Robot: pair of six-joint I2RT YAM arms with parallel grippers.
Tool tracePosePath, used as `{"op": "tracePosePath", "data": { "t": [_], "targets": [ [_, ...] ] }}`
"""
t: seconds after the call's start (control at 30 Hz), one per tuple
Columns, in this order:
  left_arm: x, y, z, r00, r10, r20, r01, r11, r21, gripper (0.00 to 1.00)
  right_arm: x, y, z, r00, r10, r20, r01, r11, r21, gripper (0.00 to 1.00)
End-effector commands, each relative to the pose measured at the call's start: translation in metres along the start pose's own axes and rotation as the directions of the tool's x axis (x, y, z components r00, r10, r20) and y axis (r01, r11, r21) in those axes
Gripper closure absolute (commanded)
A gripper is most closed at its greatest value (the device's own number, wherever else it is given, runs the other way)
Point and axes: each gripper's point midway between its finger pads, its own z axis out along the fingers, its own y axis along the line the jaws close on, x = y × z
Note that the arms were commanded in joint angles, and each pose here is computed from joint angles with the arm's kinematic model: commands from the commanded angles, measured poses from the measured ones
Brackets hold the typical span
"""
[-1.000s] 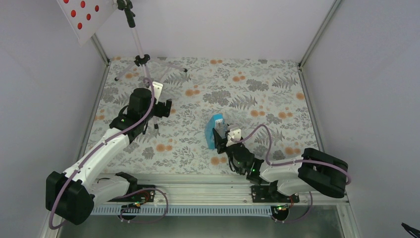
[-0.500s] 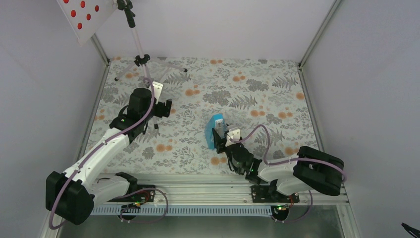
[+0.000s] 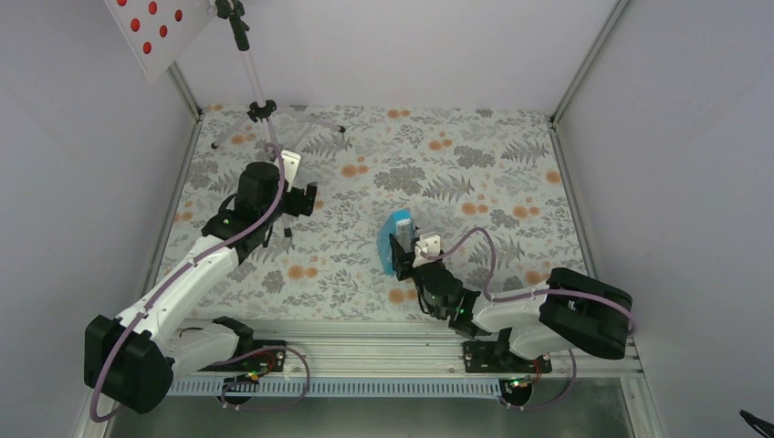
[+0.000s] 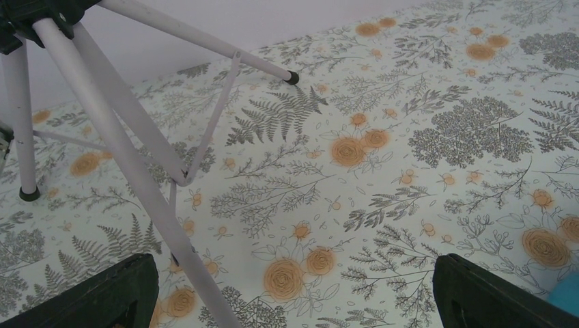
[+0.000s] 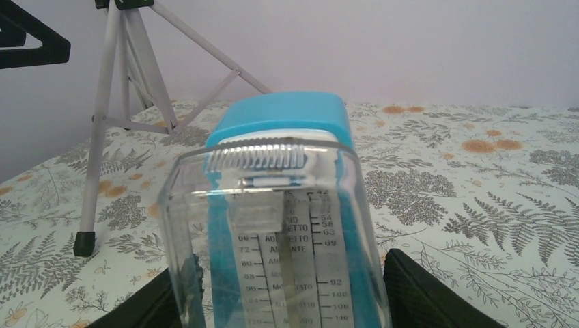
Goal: Pack up the instrument practice props
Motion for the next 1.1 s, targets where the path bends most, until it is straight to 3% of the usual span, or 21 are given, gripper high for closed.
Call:
{"op": "tracePosePath", "data": {
  "t": [0.0, 0.23, 0.4, 0.5, 0.63, 0.73, 1.07],
  "targets": [
    [-0.01, 0.001, 0.0, 0.999, 0.009, 0.03, -0.009, 1.0, 0.003, 0.0, 0.005, 0.003, 0.001, 1.0, 0.017, -0.027, -0.017, 1.0, 0.013, 0.6],
    [-0.009, 0.0, 0.0, 1.0, 0.009, 0.026, -0.01, 1.0, 0.008, 0.0, 0.017, 0.001, 0.004, 0.998, 0.009, -0.061, -0.007, 0.999, 0.034, 0.58],
    [-0.01, -0.001, 0.0, 1.0, 0.01, 0.026, -0.01, 1.0, 0.011, 0.0, 0.017, 0.0, 0.004, 0.998, 0.004, -0.066, -0.001, 0.999, 0.039, 0.5],
    [-0.008, -0.001, 0.0, 1.0, 0.01, 0.022, -0.011, 1.0, 0.011, 0.0, 0.013, 0.0, 0.002, 0.998, 0.004, -0.062, -0.002, 0.999, 0.037, 0.38],
    [-0.009, -0.001, 0.0, 1.0, 0.01, 0.023, -0.01, 1.0, 0.013, 0.0, 0.005, -0.001, 0.0, 0.998, -0.004, -0.056, 0.006, 1.0, 0.031, 0.12],
    [-0.009, -0.001, 0.0, 1.0, 0.01, 0.024, -0.011, 1.0, 0.012, 0.0, 0.0, -0.005, -0.005, 0.998, -0.005, -0.055, 0.007, 0.999, 0.031, 0.01],
    [-0.015, 0.001, -0.008, 0.998, 0.007, 0.06, -0.008, 1.0, 0.008, 0.0, -0.021, -0.019, -0.033, 0.997, -0.001, -0.083, 0.0, 1.0, -0.016, 0.0]
  ]
}}
